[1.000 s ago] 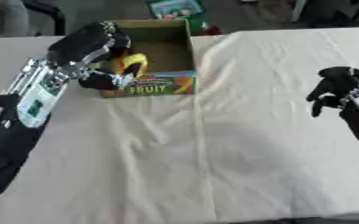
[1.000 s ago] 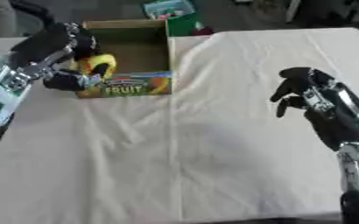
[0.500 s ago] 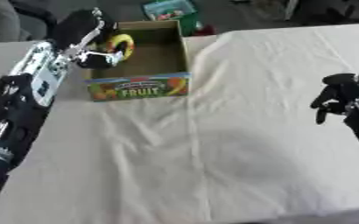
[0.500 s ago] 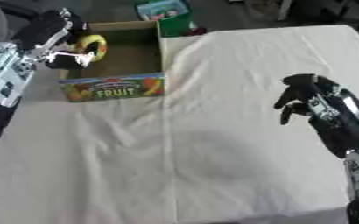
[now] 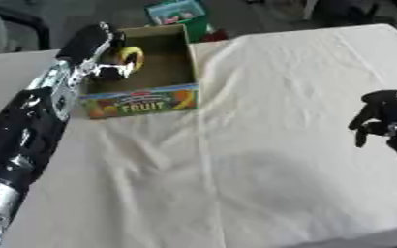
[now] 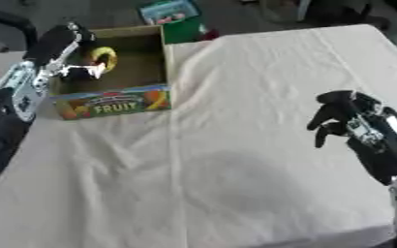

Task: Pick up objects on the table and place them in the box.

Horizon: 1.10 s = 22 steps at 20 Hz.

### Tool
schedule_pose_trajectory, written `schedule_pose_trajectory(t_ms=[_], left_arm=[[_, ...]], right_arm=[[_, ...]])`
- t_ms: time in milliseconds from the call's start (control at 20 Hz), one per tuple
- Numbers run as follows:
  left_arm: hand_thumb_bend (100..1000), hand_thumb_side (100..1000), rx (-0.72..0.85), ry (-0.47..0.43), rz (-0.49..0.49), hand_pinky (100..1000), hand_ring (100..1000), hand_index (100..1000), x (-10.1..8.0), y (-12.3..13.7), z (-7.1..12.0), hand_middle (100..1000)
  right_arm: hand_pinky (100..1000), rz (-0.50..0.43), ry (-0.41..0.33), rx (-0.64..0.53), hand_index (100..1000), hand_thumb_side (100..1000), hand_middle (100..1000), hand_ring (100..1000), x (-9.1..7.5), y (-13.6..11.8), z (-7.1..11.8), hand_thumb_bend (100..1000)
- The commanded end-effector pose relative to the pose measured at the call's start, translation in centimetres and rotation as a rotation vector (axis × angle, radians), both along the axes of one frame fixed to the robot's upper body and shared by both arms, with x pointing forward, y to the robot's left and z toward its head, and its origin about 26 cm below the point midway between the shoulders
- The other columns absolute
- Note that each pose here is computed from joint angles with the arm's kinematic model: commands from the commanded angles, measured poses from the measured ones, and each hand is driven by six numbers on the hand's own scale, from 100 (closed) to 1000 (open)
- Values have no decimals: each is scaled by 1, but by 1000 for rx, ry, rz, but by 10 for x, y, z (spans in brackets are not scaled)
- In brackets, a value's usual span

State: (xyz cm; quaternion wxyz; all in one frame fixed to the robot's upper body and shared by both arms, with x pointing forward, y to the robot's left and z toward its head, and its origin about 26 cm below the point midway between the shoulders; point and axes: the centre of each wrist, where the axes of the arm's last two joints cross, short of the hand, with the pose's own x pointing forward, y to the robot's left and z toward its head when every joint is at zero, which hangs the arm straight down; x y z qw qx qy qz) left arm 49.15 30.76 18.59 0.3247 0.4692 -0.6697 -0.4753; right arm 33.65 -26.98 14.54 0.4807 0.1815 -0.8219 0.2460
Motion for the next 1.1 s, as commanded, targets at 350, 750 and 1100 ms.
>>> schedule_pose_trajectory(t_ms=[350,750,1100], left_arm=[[193,246,-11,-7,53,594,680,803,-1,11,16,691],[100,245,-174,-67,-74,543,595,757,-20,19,45,592],[100,306,-444,-78,-294,508,554,723,-75,33,54,541]], right_arm=[[381,4,-18,-7,736,507,520,565,0,-1,6,100],[383,-24,-1,2,734,509,521,565,-2,-6,1,100],[383,-43,9,13,735,513,521,565,-3,-9,-2,100]])
